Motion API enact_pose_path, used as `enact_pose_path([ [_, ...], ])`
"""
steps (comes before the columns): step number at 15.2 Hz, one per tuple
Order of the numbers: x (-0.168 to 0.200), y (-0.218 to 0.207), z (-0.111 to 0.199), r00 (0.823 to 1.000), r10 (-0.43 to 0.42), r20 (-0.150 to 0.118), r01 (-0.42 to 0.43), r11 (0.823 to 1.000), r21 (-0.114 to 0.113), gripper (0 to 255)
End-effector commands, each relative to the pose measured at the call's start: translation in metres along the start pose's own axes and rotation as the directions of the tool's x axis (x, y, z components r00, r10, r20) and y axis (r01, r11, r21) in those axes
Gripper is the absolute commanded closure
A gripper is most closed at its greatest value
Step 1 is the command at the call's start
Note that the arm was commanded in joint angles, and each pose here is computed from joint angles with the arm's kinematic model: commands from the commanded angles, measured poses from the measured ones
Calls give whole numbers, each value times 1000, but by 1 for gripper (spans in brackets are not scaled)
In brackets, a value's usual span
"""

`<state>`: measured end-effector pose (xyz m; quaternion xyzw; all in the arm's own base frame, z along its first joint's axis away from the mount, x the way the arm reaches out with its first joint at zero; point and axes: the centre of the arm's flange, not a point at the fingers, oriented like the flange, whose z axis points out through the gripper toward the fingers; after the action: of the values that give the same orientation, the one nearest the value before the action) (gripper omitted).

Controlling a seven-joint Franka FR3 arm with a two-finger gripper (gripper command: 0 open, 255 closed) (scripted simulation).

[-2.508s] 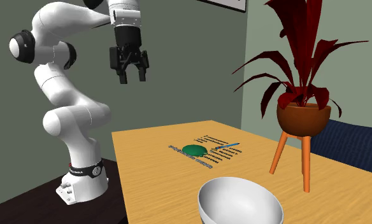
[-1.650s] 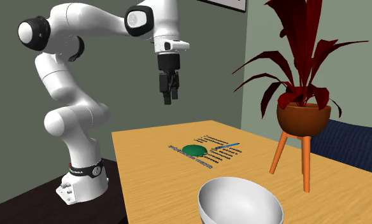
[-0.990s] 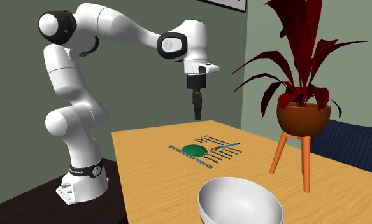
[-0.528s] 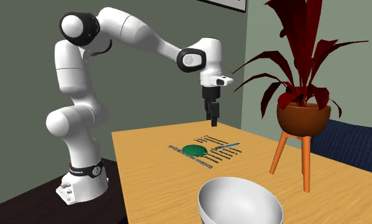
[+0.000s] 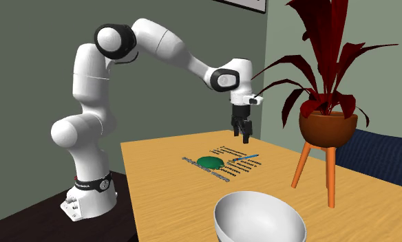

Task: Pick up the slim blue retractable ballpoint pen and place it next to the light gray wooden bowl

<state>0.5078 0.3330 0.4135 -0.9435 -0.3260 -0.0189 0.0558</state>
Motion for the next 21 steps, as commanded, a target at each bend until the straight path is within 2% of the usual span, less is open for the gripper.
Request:
enact_pose_path([
  [1, 19, -14, 15, 999, -35, -1, 35, 999, 1, 0],
  [7, 70, -56, 57, 990, -138, -2, 138, 990, 4, 0],
  [13, 115, -101, 98, 972, -235, -4, 235, 972, 6, 0],
  [21, 115, -101, 138, 972, -235, -4, 235, 972, 6, 0],
])
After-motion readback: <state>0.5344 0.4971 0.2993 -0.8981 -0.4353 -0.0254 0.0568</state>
